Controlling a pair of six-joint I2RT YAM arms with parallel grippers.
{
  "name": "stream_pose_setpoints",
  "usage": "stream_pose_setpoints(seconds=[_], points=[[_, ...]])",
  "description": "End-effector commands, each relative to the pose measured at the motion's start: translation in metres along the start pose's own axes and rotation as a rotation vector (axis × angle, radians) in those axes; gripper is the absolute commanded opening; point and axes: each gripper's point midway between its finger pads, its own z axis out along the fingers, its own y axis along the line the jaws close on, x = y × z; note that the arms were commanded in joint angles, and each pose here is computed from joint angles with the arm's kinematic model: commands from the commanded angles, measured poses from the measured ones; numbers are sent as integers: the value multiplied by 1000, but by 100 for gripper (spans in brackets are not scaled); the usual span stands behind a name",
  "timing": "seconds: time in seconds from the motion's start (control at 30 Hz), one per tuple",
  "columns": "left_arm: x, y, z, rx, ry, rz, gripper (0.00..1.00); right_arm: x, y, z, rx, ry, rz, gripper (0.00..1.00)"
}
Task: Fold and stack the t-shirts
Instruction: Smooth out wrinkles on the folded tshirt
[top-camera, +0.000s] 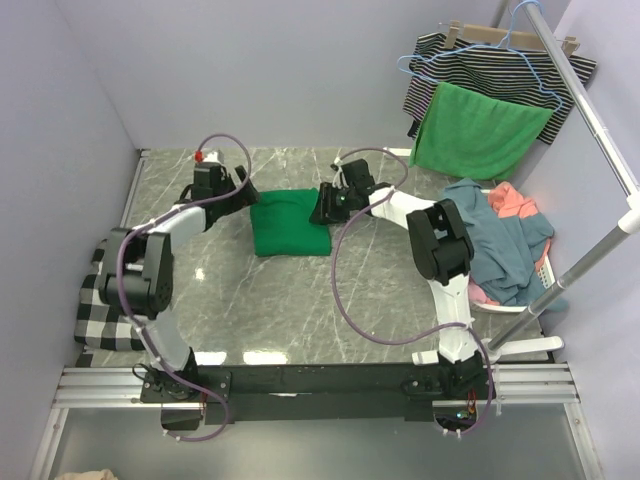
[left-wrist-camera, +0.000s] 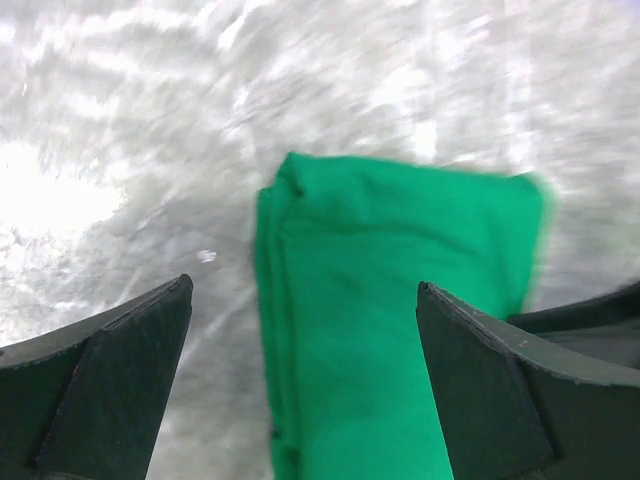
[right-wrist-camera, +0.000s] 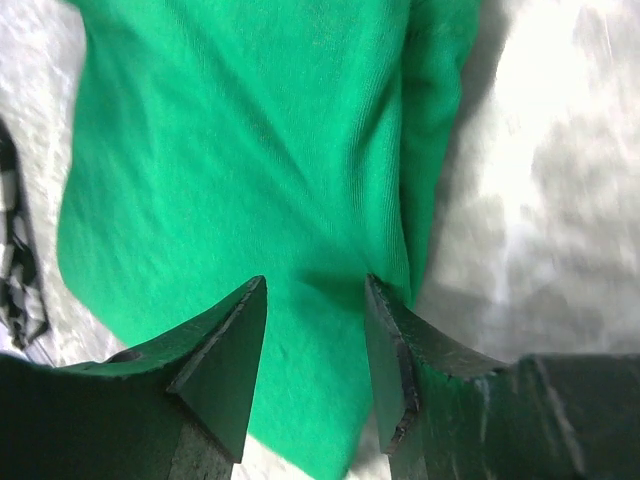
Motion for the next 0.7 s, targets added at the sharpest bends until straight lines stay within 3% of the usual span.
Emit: stream_pose_setpoints(seconds=[0.0,0.1,0.3,0.5,0.67], points=[[-7,-38,-37,156,-21,-41,99,-11,7,-36,44,-61,-46,52],[15,-55,-55,246,15,-64,100,-14,19,-54,25,-84,-78,52],[83,-105,-74,327,136,21,100,-6,44,-67,-40,-70,-99,53],[125,-89,-55,278,187,-24,99,16,50,-45,-87,-12,-72,53],[142,-59,-46,168,189,-37,100,39,26,-23,-30,58,-11,52]])
